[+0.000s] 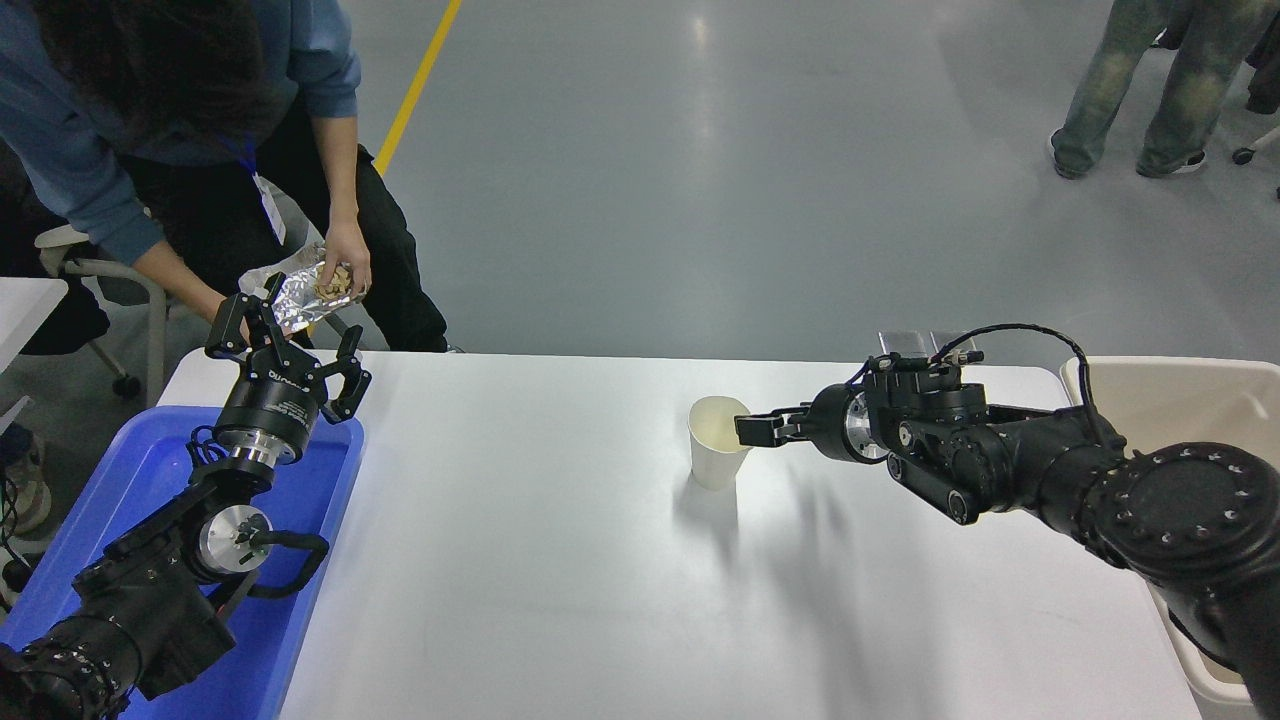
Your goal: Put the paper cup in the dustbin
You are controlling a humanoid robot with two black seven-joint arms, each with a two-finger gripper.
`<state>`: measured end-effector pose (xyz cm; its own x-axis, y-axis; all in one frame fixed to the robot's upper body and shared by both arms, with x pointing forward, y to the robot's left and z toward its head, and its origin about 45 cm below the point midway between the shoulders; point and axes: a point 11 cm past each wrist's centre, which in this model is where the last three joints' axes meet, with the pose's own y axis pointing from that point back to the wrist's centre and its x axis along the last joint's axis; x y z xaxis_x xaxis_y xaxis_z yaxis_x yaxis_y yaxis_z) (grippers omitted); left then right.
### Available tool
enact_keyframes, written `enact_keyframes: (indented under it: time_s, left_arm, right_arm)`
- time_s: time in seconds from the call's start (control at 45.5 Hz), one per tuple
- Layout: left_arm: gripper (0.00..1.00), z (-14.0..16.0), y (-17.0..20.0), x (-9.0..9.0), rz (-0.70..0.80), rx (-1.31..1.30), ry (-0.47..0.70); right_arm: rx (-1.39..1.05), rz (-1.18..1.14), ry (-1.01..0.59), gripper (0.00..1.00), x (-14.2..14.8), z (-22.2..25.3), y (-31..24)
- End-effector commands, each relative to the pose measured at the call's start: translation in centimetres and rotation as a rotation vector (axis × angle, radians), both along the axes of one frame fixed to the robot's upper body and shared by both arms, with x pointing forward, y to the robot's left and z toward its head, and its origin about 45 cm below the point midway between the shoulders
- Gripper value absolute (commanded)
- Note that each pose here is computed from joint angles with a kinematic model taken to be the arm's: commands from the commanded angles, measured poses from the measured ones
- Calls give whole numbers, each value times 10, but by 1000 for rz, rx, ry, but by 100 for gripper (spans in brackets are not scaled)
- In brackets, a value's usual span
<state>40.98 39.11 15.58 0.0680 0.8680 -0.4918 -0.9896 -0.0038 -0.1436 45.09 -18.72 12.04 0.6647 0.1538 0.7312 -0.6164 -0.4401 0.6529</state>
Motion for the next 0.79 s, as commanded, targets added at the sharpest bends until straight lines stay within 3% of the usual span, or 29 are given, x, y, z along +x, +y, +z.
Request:
enact_keyframes:
  time_s: [0.0,0.088,0.176,0.286,0.527,0.769]
  left_arm:
    - [100,0,0,0,0,1,0]
    - [100,0,0,0,0,0,0]
    - [100,0,0,0,0,1,0]
    - [100,0,0,0,0,0,0]
    - [100,0,0,0,0,0,0]
    - [100,0,0,0,0,0,0]
  right_arm:
    - [9,6,10,77,-4,-6,-1]
    - [15,10,14,65,-5,-7,-1]
    - [16,9,15,59,-5,-7,-1]
    - [17,10,19,30,-6,-7,0]
    - [23,23,31,0,-7,-7,3]
    - [41,48,33,0,-6,-2,7]
